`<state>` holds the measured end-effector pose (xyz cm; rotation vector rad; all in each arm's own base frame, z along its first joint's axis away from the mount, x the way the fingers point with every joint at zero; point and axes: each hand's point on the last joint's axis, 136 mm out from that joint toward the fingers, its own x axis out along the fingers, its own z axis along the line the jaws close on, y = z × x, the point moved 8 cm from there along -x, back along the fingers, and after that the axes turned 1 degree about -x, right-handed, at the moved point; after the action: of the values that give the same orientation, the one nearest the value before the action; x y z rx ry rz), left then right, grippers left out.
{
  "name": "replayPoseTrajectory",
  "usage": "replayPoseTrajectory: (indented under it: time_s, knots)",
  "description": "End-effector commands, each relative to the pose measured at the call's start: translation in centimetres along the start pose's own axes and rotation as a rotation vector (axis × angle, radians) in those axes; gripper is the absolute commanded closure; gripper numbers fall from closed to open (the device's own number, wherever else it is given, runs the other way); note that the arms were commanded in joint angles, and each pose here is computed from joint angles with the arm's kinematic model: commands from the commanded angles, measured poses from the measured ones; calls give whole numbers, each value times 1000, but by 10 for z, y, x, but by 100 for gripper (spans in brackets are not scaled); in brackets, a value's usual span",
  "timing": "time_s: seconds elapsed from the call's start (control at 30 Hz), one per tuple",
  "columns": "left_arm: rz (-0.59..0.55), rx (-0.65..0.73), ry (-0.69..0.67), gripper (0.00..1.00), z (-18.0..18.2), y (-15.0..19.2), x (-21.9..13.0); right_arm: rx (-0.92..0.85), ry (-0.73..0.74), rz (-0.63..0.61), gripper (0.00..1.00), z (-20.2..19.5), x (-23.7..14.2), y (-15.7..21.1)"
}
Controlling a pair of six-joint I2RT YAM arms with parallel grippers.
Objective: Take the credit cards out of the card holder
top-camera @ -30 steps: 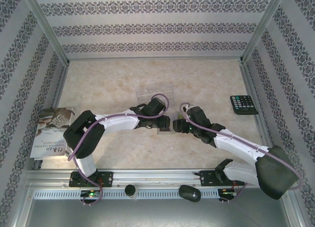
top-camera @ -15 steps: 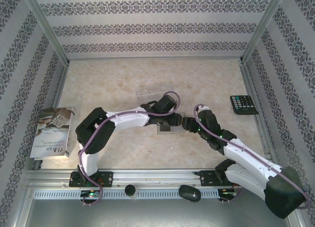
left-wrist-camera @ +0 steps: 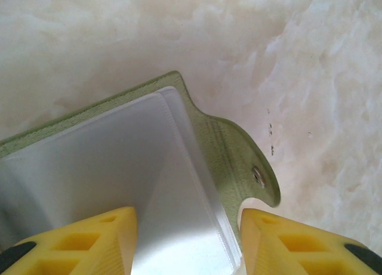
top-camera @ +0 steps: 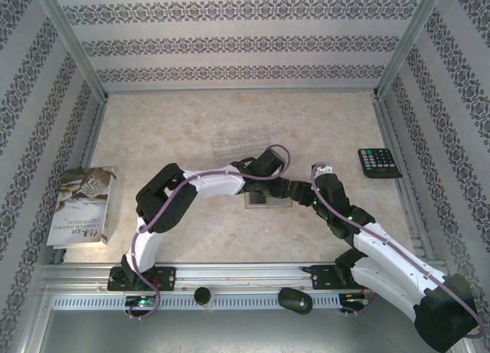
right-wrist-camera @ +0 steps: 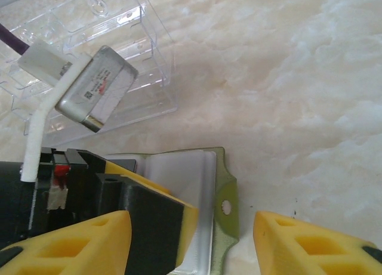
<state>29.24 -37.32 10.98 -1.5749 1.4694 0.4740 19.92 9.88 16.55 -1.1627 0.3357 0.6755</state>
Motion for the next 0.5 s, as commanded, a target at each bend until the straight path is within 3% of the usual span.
replayPoseTrajectory:
  time_s: [0.0, 0.13, 0.3, 0.47]
  knots:
    - [-17, 3, 11, 48, -8, 0, -7, 26, -9, -1, 45, -2, -1, 0]
    - [-69, 18, -7, 46, -7, -3, -24, 26, -44, -8, 52, 4, -1, -7]
    - [-118, 1, -21, 45, 2, -5, -41, 32, -126, 33, 71, 17, 8, -15]
    - [-185, -12, -54, 45, 16, -5, -71, 19, -217, 83, 75, 33, 19, -22]
